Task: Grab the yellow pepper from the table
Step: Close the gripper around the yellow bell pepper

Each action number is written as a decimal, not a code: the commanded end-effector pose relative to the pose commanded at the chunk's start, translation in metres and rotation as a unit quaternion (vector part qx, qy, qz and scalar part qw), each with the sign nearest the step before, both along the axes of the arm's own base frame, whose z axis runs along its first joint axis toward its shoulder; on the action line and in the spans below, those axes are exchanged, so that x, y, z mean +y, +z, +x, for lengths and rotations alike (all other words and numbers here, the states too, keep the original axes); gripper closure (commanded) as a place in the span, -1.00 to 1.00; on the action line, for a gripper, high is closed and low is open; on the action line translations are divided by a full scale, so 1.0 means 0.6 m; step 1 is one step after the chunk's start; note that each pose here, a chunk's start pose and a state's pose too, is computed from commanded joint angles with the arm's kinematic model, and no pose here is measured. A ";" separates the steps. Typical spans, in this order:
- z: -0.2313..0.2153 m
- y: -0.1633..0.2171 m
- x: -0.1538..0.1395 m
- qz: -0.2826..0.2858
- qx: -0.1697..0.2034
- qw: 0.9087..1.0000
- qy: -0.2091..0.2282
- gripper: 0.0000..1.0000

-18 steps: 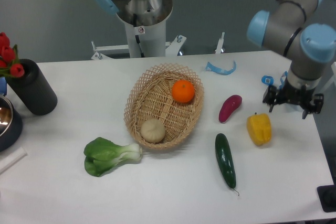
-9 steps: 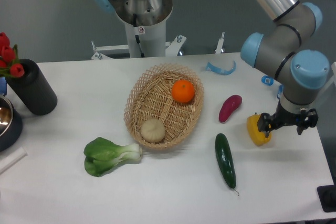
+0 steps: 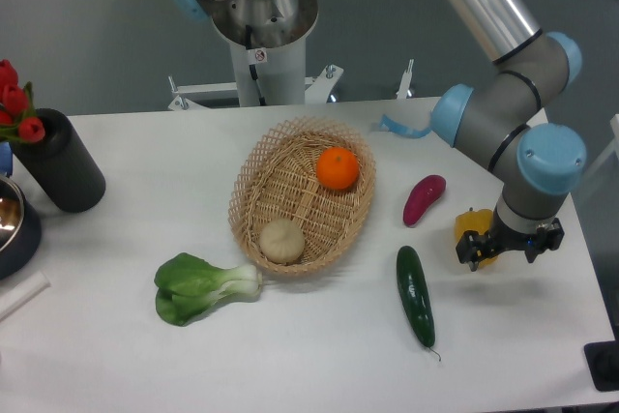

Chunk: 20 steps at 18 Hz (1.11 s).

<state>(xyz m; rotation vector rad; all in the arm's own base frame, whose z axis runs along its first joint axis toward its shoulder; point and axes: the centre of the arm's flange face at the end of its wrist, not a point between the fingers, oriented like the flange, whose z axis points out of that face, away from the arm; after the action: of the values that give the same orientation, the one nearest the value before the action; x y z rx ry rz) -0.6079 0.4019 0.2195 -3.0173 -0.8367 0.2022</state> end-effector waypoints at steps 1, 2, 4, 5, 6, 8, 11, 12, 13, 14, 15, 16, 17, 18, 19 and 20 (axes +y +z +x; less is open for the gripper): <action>0.002 -0.004 0.000 -0.004 -0.001 1.000 0.000 -0.99; 0.003 -0.008 0.001 -0.008 -0.002 1.000 0.000 -0.91; 0.009 -0.011 0.012 -0.008 -0.003 1.000 -0.005 -0.86; 0.010 -0.014 0.013 -0.009 -0.004 1.000 -0.005 -0.86; 0.011 -0.016 0.011 -0.014 -0.005 1.000 -0.005 -0.86; 0.022 -0.021 0.017 -0.023 -0.005 1.000 -0.009 -0.84; 0.029 -0.026 0.018 -0.025 -0.008 1.000 -0.011 -0.62; 0.034 -0.030 0.015 -0.027 -0.011 1.000 -0.011 -0.62; 0.039 -0.036 0.013 -0.029 -0.014 0.999 -0.011 -0.62; 0.040 -0.039 0.011 -0.033 -0.015 0.999 -0.011 -0.62; 0.041 -0.040 0.008 -0.039 -0.013 0.999 -0.011 -0.62; 0.042 -0.042 0.007 -0.046 -0.012 0.999 -0.011 -0.62; 0.042 -0.044 0.006 -0.048 -0.012 0.999 -0.011 -0.62; 0.042 -0.042 0.006 -0.048 -0.011 0.999 -0.011 -0.62; 0.043 -0.041 0.007 -0.047 -0.011 0.999 -0.012 -0.62; 0.044 -0.042 0.004 -0.047 -0.011 0.999 -0.011 -0.62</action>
<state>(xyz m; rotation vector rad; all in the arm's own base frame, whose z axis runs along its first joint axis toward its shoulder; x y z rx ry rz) -0.5818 0.4044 0.1944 -3.1206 -0.8178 0.2136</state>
